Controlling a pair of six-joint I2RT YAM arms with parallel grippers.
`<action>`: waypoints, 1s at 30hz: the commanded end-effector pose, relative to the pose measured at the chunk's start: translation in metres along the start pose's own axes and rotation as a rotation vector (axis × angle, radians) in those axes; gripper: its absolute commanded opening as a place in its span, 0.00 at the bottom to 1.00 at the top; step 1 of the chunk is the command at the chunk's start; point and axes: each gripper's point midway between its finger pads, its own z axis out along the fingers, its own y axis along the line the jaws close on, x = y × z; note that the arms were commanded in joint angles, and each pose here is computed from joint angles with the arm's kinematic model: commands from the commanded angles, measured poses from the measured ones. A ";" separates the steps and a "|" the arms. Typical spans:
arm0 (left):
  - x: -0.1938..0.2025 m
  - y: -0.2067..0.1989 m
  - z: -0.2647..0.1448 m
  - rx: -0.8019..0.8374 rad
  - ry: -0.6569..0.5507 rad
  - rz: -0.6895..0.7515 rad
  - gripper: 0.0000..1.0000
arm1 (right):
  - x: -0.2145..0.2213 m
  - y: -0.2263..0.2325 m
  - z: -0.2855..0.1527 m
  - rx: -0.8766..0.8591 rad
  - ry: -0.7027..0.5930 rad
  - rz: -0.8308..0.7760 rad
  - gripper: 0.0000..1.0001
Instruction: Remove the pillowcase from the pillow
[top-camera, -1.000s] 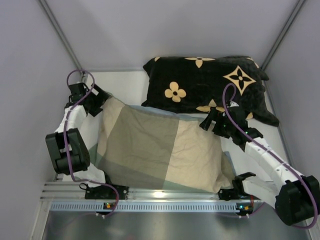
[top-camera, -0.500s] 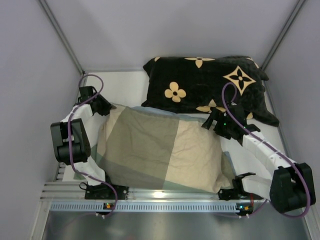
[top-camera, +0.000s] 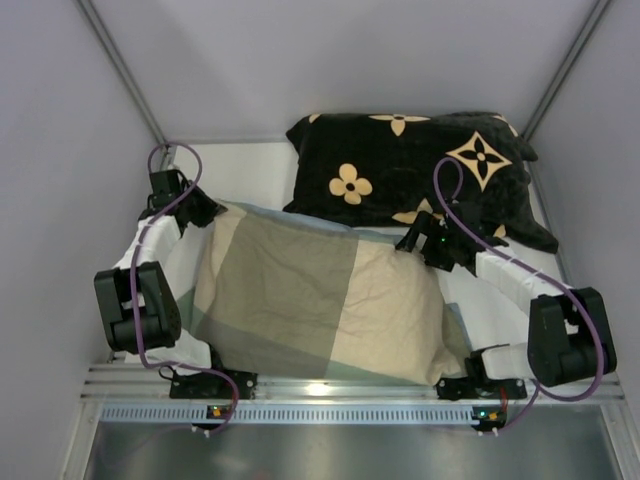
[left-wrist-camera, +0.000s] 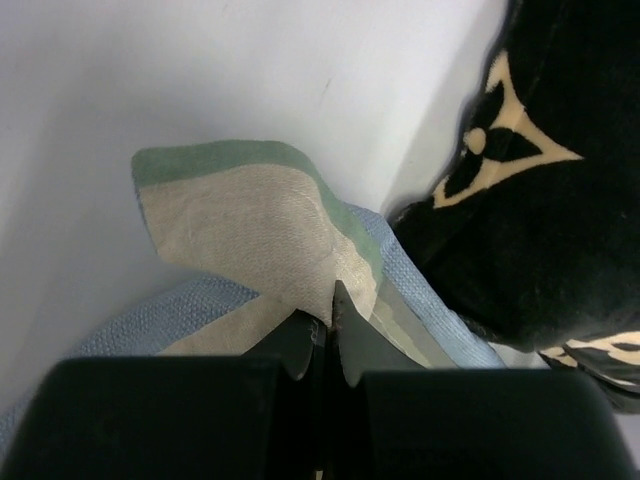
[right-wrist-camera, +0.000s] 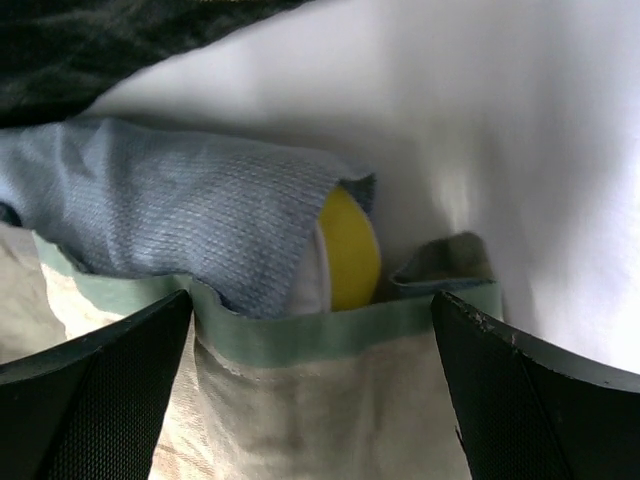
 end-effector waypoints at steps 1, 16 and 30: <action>0.002 -0.014 -0.015 0.070 -0.002 0.020 0.00 | -0.006 0.027 0.007 -0.173 -0.005 -0.042 0.98; -0.015 -0.106 -0.089 0.375 -0.021 0.010 0.00 | -0.034 0.106 -0.044 -0.479 -0.089 -0.209 0.00; -0.123 -0.260 -0.191 0.926 -0.206 -0.131 0.00 | -0.242 0.254 -0.188 -0.719 -0.635 -0.381 0.00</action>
